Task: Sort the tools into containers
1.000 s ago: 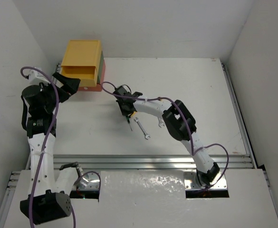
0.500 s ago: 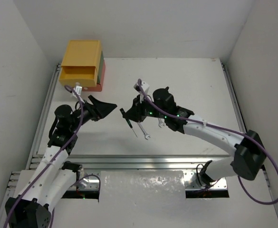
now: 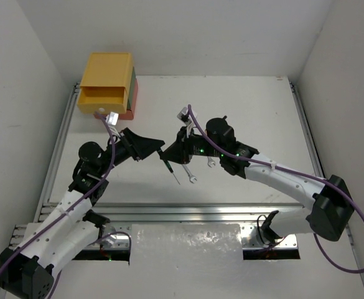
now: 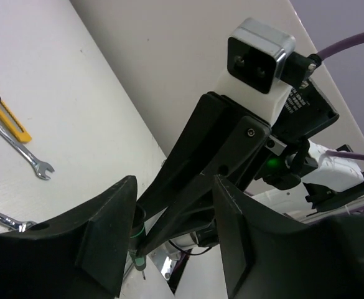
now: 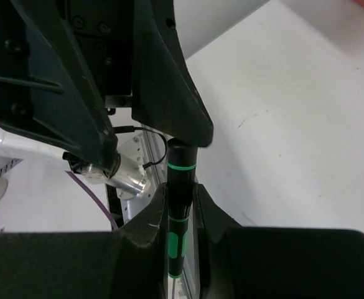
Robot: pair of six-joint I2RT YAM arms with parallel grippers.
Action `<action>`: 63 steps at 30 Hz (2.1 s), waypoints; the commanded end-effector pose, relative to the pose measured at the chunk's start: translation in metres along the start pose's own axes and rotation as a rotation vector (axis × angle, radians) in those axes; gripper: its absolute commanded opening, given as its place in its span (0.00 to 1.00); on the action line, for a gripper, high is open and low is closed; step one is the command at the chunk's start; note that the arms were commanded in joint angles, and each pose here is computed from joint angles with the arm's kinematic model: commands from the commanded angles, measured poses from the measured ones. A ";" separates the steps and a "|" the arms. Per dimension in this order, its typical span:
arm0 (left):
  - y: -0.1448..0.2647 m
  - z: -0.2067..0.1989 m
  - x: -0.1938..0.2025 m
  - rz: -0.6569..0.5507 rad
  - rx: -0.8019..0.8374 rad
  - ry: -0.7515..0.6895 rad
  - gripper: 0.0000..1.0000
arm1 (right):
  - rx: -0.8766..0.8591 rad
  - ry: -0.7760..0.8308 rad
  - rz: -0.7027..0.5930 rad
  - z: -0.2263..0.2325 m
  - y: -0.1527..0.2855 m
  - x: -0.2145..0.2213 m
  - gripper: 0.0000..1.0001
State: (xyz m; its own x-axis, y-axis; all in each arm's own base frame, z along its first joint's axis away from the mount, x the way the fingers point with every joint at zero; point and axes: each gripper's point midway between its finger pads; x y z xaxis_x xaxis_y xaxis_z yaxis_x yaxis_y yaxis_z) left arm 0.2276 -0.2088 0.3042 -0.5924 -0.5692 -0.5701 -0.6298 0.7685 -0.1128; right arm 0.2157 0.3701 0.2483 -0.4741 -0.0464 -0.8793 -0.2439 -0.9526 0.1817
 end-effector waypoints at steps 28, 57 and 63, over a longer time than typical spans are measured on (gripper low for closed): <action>-0.011 -0.006 0.005 0.018 0.023 -0.032 0.12 | 0.012 0.059 -0.153 0.013 0.009 -0.056 0.00; 0.061 0.209 -0.341 -0.693 -0.815 0.137 0.10 | 0.490 0.025 -0.048 -0.058 0.100 0.010 0.99; 0.052 0.209 -0.337 -0.667 -0.757 0.162 0.60 | 0.486 0.017 -0.025 -0.061 0.094 0.015 0.99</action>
State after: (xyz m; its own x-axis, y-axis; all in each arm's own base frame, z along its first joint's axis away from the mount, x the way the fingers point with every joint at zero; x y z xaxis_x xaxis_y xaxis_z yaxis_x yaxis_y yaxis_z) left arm 0.4982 0.0892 0.2628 -0.0789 -0.8956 -0.4379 -0.9282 -0.0942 0.3600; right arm 0.2330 0.2581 0.2175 -0.4795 -0.0424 -0.8765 -0.6170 -0.6939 0.3711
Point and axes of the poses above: each gripper's point midway between its finger pads, its own y axis back along the fingers, its own z axis along the line the jaws close on, x = y × z, and after that the axes turned 1 degree about y, right-handed
